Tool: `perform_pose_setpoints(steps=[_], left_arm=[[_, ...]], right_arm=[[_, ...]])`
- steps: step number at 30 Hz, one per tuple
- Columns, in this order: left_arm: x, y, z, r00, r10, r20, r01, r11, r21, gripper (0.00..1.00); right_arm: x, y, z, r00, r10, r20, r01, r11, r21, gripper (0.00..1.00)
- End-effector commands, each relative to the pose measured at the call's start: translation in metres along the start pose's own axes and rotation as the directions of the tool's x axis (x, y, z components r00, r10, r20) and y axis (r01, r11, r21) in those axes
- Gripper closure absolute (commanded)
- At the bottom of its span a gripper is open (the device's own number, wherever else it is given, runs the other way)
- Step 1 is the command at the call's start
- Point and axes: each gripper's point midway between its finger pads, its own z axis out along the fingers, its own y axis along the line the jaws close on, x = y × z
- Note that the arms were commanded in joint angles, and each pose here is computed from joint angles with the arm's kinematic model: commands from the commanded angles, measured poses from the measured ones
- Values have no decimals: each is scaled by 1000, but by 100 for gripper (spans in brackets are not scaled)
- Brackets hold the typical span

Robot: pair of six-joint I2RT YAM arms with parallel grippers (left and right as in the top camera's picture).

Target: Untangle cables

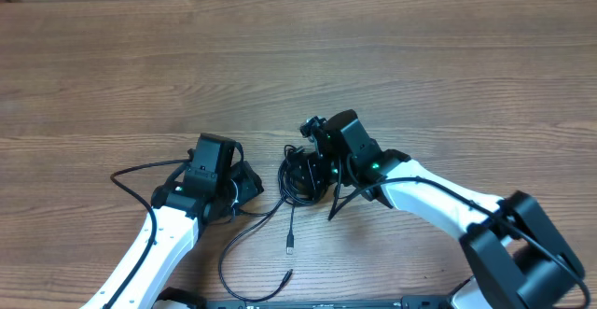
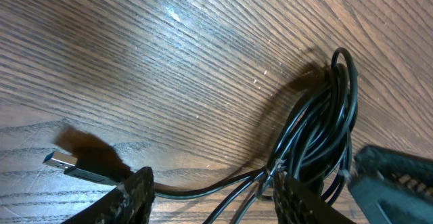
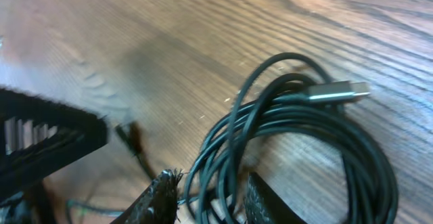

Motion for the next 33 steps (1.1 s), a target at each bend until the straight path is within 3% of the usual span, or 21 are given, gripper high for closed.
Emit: perform_pose_setpoints(steps=[1, 17, 22, 33], left_arm=[[-3, -1, -1, 1000, 0, 14, 0, 1000, -5, 43], [-4, -2, -1, 1000, 1, 16, -1, 1000, -2, 39], [-3, -1, -1, 1000, 1, 14, -1, 1000, -5, 39], [-3, -1, -1, 1000, 0, 13, 0, 1000, -5, 37]], right_arm=[[10, -17, 16, 999, 39, -21, -38, 998, 46, 73], [21, -18, 31, 997, 54, -51, -52, 998, 46, 82], [27, -46, 36, 992, 123, -10, -117, 967, 226, 90], [32, -56, 43, 989, 148, -9, -141, 957, 254, 88]])
